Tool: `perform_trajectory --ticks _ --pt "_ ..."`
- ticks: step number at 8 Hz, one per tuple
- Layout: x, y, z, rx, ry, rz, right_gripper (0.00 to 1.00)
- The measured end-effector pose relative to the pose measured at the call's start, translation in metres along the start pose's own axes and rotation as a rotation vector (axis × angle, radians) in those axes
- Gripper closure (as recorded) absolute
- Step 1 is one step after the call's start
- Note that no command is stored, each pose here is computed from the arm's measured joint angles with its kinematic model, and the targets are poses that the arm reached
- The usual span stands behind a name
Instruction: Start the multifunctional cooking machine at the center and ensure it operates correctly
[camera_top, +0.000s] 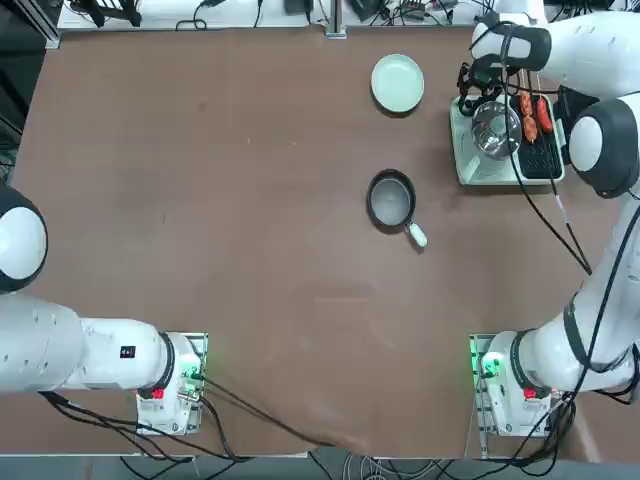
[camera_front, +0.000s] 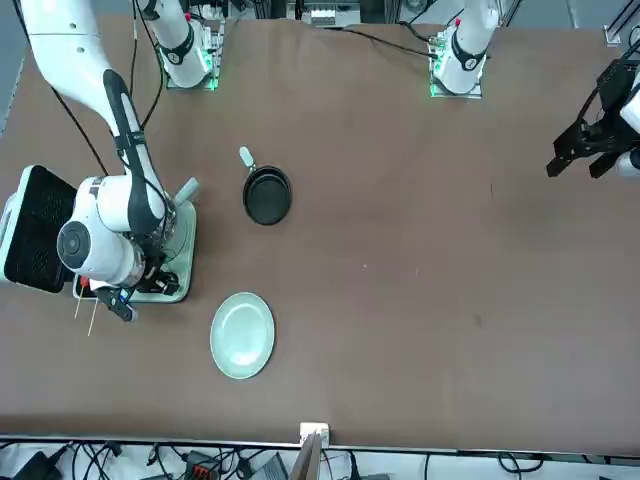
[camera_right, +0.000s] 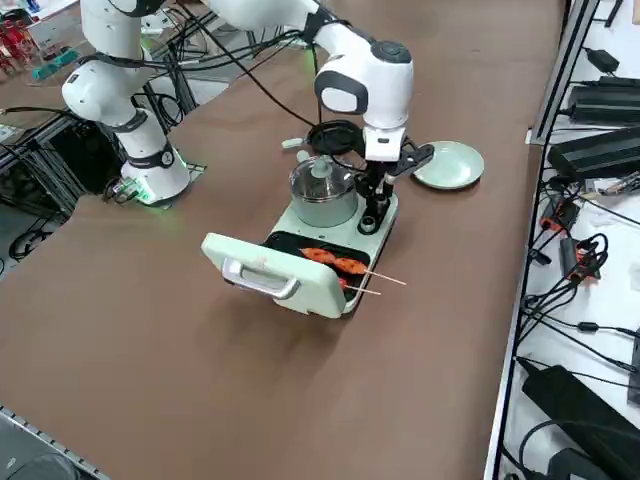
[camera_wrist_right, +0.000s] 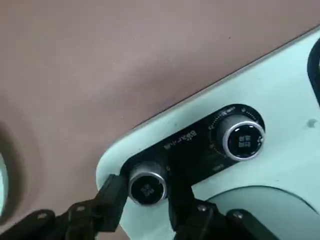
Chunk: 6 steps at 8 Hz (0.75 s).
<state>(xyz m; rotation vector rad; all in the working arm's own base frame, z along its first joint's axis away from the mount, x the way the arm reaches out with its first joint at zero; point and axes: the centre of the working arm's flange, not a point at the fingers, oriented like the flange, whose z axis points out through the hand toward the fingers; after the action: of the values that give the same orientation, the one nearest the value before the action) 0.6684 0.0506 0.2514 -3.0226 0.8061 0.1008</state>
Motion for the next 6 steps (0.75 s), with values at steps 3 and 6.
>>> perform_trajectory --ticks 3,6 --pt "0.0001 -0.0005 -0.0006 0.0 0.001 0.0 0.58" --pt "-0.0028 -0.0052 -0.0008 -0.025 0.017 -0.04 0.58"
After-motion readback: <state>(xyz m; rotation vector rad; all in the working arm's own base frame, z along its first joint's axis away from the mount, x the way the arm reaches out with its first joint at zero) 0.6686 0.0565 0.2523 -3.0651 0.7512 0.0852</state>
